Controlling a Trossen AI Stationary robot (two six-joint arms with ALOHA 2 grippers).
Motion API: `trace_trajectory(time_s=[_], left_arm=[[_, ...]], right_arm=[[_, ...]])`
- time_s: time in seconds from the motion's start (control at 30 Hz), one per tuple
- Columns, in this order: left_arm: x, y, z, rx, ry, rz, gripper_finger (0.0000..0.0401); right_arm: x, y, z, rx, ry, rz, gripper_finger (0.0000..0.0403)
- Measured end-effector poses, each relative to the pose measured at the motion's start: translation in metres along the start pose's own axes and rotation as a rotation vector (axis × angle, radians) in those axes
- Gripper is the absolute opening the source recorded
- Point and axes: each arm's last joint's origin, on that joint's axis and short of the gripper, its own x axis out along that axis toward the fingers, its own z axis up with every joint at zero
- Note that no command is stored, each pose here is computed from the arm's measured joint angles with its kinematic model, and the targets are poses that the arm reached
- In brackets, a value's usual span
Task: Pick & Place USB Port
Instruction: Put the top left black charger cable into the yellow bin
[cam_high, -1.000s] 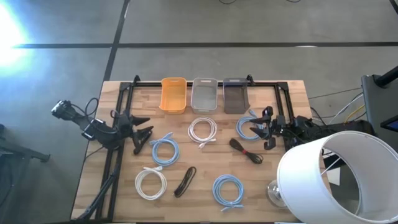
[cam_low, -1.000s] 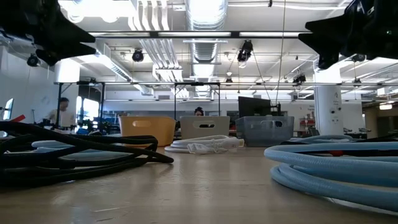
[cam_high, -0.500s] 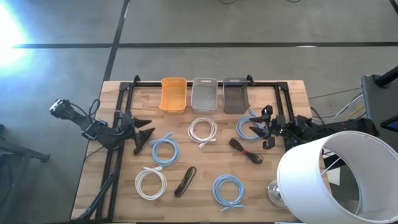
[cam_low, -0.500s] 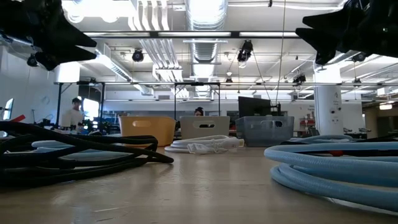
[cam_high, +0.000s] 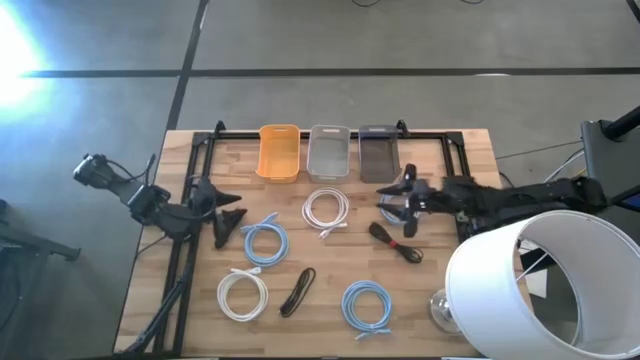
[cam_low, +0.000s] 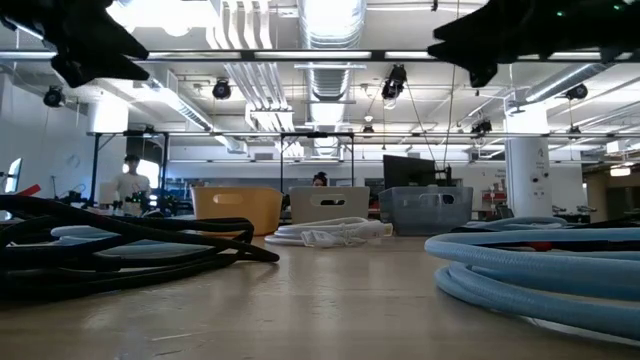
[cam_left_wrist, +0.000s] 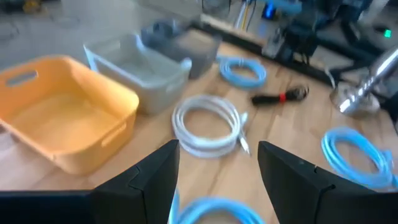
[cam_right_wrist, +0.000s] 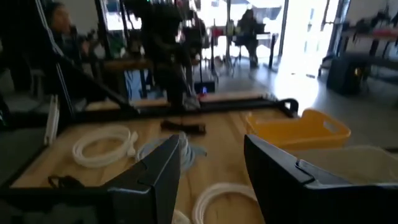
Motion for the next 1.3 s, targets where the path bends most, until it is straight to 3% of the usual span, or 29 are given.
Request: trace_trajectory(time_s=[0.33,0.53,0.77,0.97,1.3], left_arm=[[0.0,-0.002,-0.004,-0.003,0.272,0.098,0.0222],[0.012,0.0,-0.029,-0.102,0.385,0.17,0.0222],[0.028,0.008,-0.067,-0.131,0.493,0.3,0.0222],[0.038,0.013,-0.085,-0.108,0.495,0.37,0.0222],[0.049,0.011,-0.089,-0.124,0.514,0.43,0.0222]], right_arm=[[0.058,0.006,0.019,0.004,0.228,-0.022,0.0173],[0.086,0.008,0.015,-0.014,0.351,-0.033,0.0173],[0.11,0.009,0.011,-0.073,0.449,-0.03,0.0173],[0.127,0.011,0.012,-0.085,0.5,-0.031,0.0173],[0.149,0.013,0.013,-0.074,0.554,-0.036,0.0173]])
